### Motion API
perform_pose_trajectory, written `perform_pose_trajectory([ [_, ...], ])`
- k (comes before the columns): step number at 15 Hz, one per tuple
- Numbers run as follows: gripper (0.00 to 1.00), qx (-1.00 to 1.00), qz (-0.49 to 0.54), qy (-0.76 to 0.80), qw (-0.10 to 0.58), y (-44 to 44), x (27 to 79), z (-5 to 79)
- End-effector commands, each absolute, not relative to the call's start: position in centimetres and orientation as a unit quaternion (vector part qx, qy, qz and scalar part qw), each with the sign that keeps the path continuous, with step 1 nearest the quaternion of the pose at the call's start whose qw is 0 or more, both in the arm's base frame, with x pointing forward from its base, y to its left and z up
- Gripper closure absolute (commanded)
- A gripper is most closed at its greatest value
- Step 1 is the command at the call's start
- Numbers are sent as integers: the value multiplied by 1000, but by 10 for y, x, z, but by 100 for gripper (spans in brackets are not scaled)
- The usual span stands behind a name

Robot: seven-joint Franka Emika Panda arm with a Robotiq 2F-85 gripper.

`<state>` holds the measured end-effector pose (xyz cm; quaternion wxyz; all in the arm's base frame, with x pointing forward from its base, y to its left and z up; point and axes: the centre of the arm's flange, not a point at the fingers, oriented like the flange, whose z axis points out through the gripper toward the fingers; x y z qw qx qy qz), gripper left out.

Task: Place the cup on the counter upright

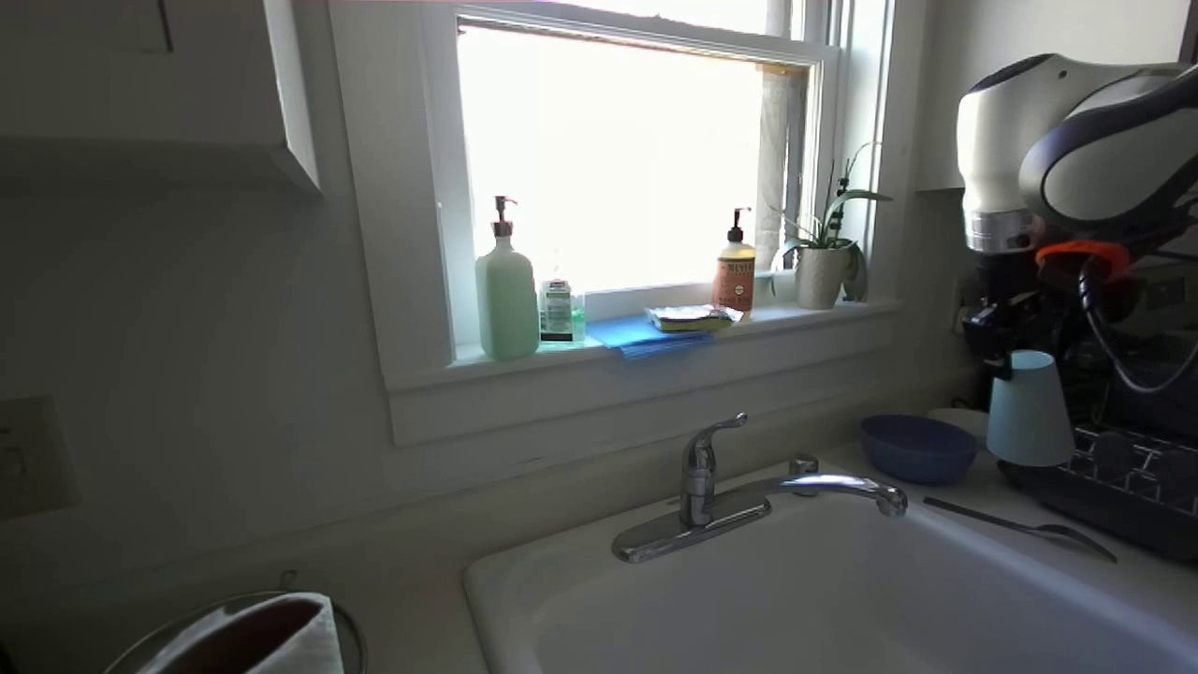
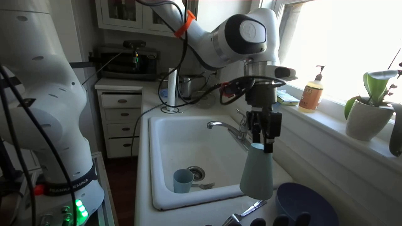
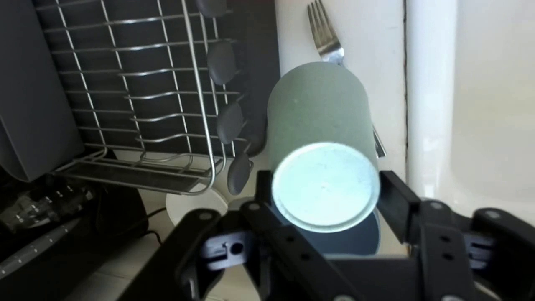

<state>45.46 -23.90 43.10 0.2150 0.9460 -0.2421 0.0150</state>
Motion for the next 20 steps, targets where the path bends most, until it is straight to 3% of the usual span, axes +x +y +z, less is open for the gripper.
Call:
perform_pose_trajectory([
  [1,60,938,74,-248,232,-235,449,401],
  [9,60,931,120,-281,199,-231,441,367],
  [10,35,937,101,-269,200,-230,448,375],
  [15,35,935,107,-275,195,-231,446,371],
  [16,60,931,118,-281,203,-230,445,369],
  [20,60,907,167,-302,243,-227,442,359],
])
